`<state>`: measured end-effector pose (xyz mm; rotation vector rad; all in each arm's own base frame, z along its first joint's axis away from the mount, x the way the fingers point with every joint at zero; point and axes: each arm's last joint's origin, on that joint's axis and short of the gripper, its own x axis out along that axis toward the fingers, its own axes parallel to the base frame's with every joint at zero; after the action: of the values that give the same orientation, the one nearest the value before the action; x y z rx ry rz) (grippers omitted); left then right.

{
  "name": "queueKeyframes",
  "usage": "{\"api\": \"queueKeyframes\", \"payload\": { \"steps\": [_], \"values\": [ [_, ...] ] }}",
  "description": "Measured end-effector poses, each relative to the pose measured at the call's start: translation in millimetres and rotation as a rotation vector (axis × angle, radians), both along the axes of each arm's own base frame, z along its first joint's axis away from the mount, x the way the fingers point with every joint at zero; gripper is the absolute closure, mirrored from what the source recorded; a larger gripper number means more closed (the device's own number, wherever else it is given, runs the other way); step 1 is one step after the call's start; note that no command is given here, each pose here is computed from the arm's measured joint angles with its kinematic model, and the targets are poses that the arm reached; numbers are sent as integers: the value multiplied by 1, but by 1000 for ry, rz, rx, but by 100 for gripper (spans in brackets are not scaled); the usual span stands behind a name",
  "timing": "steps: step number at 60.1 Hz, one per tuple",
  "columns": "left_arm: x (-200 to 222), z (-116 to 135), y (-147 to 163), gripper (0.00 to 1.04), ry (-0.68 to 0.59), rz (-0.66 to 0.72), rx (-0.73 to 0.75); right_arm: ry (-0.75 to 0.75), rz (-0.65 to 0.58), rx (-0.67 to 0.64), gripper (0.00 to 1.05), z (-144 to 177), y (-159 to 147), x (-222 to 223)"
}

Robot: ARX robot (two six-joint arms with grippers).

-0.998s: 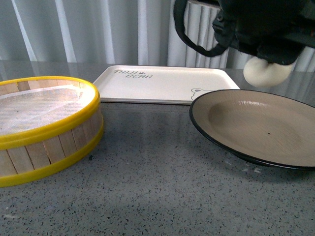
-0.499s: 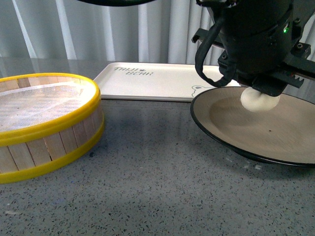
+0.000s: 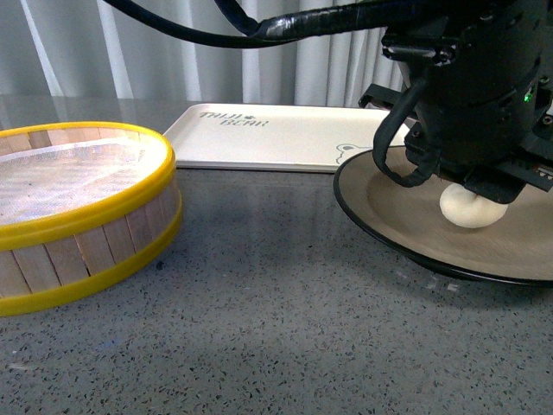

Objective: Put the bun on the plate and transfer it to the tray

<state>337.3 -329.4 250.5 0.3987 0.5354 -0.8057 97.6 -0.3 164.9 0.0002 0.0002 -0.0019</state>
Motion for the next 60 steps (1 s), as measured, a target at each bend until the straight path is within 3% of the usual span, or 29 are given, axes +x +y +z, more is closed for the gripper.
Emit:
{"api": "queueKeyframes", "payload": {
  "steps": [48,60],
  "values": [
    [7,-10,-7,101,-62,20,52,0,0,0,8,0,0,0],
    [7,-10,-6,66,-61,12,53,0,0,0,8,0,0,0]
  ]
}}
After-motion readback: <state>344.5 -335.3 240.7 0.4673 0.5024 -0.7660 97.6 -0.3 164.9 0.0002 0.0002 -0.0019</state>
